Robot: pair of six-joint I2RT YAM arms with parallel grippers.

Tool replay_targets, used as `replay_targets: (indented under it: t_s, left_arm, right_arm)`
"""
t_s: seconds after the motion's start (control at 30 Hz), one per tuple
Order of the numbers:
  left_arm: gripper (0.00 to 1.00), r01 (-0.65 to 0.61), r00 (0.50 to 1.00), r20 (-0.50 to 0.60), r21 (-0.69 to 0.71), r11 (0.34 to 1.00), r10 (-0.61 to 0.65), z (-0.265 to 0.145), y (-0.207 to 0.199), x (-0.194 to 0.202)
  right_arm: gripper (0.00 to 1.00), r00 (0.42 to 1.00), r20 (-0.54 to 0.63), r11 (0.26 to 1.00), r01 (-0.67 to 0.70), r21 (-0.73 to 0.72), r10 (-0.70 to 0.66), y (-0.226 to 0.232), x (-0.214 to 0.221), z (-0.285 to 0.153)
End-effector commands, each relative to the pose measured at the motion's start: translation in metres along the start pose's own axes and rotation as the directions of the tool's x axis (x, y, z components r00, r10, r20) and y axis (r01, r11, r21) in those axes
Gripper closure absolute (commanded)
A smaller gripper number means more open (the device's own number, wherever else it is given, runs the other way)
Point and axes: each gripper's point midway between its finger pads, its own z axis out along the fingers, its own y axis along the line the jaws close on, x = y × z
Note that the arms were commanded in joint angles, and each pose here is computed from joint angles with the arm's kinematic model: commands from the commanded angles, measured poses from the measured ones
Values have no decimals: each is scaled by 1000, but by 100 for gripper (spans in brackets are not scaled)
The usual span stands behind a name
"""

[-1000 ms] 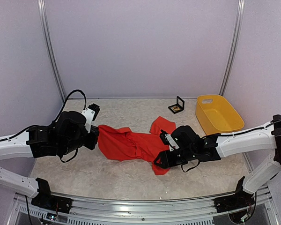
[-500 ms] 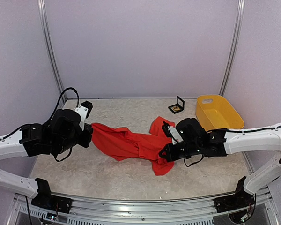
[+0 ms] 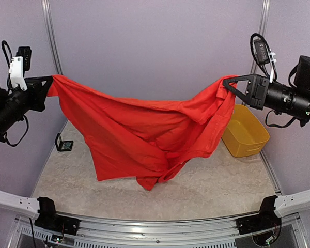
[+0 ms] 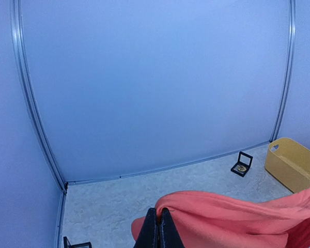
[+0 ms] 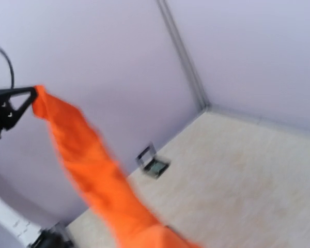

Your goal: Pin the brooch onto the clothing

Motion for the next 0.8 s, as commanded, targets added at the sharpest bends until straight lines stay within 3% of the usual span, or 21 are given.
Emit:
replay_targets:
  t_s: [0.0,0.13,0.3,0.43,0.57,0.77]
  left_arm:
    - [100,-150,988,18,-80,985,152,2,7,-25]
    - [100,-213,974,41,-174,961,224,11,14,-36]
    - [100,-233,965,59,-249,940,254,45,33,-50]
    - [100,-283,957,-6,-254,925,292,101,44,-44]
    - [100,-281,955,-2,-327,903,296,138,79,-67]
    - [100,-281,946,20,-456,845,325,157,124,-122]
  right_arm:
    - [100,989,-70,978,140,156,-131,-19,-16,4]
    - [100,969,-51,925,246,291,-241,-36,-52,12]
    - [100,927,11,890,356,285,-374,-58,-100,47]
    - [100,909,128,904,361,229,-396,-87,-144,83]
    - [100,895,223,921,360,151,-386,-109,-190,125]
    - [100,778,510,926,356,123,-367,-109,-272,107]
